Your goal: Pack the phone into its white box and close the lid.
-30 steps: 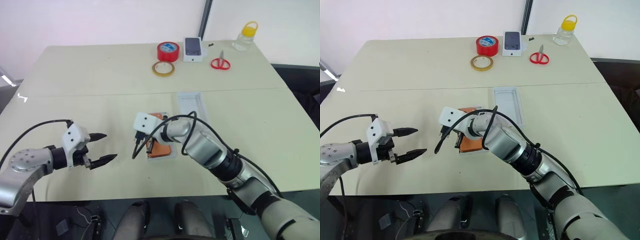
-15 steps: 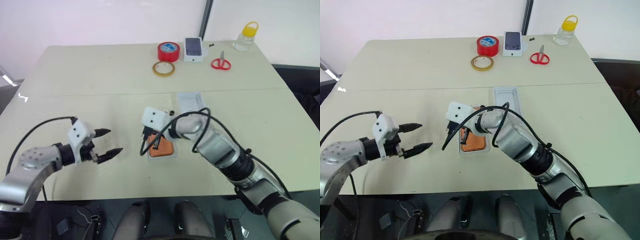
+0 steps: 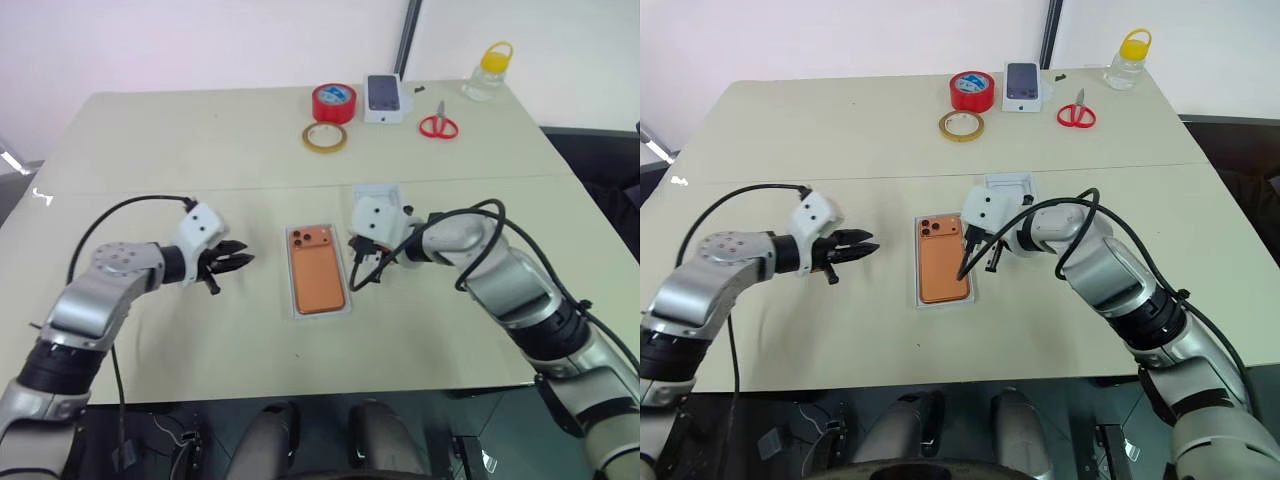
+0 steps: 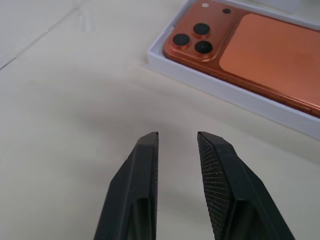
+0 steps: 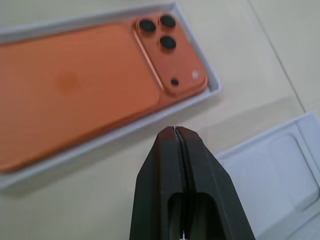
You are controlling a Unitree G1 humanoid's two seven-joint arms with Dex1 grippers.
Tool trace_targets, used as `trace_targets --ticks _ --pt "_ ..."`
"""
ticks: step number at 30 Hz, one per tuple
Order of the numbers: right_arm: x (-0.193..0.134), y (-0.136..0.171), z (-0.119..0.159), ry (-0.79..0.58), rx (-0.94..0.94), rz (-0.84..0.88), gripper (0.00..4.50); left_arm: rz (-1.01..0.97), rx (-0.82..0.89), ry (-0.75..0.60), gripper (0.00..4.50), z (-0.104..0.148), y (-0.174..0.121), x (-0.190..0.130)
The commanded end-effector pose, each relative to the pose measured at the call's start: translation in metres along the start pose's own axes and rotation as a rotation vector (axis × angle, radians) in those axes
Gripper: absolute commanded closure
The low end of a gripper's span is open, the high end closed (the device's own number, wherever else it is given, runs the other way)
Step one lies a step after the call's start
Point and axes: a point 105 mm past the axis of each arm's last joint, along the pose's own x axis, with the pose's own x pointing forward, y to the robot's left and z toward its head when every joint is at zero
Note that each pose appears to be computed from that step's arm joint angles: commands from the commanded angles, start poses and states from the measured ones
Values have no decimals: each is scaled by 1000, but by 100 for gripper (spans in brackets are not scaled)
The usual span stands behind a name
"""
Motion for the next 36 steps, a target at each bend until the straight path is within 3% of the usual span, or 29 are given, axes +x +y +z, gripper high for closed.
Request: trace_targets --ticks 1,12,19,25,36 --pt "1 3 3 6 -82 -6 450 -60 56 48 333 3 -8 13" --pt "20 19 -12 77 -117 25 450 -172 56 111 333 12 -29 42" --pt "21 29 -6 49 -126 64 450 -217 39 131 333 16 -54 60" --pt "11 34 -8 49 -113 70 450 -282 39 103 333 24 -81 75" --pt "-19 39 -38 145 -56 38 450 -410 54 67 333 40 -119 98"
